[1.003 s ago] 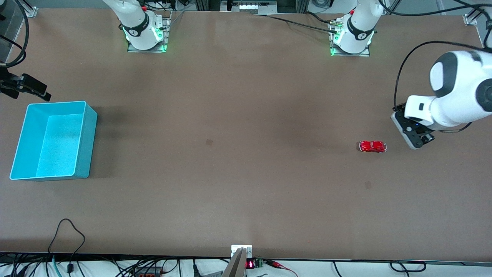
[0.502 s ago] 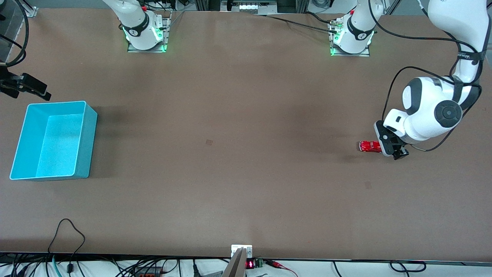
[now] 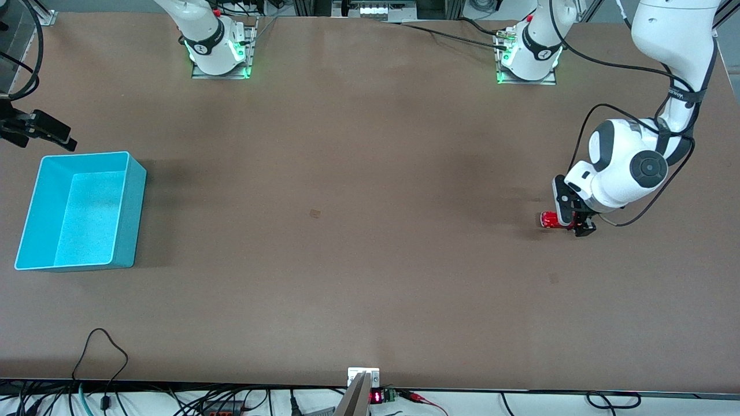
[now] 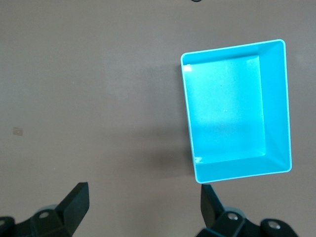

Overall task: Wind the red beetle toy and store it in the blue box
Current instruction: 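Lower the left gripper over the red car and close on it, then pull the held red car backward along the table to wind it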

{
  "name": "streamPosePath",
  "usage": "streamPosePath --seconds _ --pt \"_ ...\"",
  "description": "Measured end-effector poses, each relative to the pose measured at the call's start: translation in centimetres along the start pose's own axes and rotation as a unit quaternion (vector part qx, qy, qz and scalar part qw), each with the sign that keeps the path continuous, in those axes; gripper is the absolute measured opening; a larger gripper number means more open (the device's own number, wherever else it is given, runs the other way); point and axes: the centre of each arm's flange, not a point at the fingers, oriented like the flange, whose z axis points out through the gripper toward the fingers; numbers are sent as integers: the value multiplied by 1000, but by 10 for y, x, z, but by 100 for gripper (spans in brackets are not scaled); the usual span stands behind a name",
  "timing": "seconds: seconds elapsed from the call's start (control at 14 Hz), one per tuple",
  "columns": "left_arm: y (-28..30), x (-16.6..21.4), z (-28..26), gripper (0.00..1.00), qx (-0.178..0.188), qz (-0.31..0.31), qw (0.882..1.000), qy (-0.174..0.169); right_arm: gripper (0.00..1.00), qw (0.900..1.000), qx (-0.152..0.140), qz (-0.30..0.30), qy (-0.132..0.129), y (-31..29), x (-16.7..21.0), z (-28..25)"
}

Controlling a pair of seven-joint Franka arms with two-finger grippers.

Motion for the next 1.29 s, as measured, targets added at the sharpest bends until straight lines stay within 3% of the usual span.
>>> streamPosePath --seconds 0.5,0.57,0.86,1.29 --pt "-5 1 16 96 22 8 1000 2 100 1000 0 3 0 3 0 1" --pt "-5 1 18 90 25 8 1000 2 100 1000 0 3 -1 3 1 1" --pt "-6 0 24 44 27 8 1000 2 100 1000 0 4 -1 4 1 1" --pt "-6 -2 24 44 27 6 1000 2 100 1000 0 5 1 5 1 1"
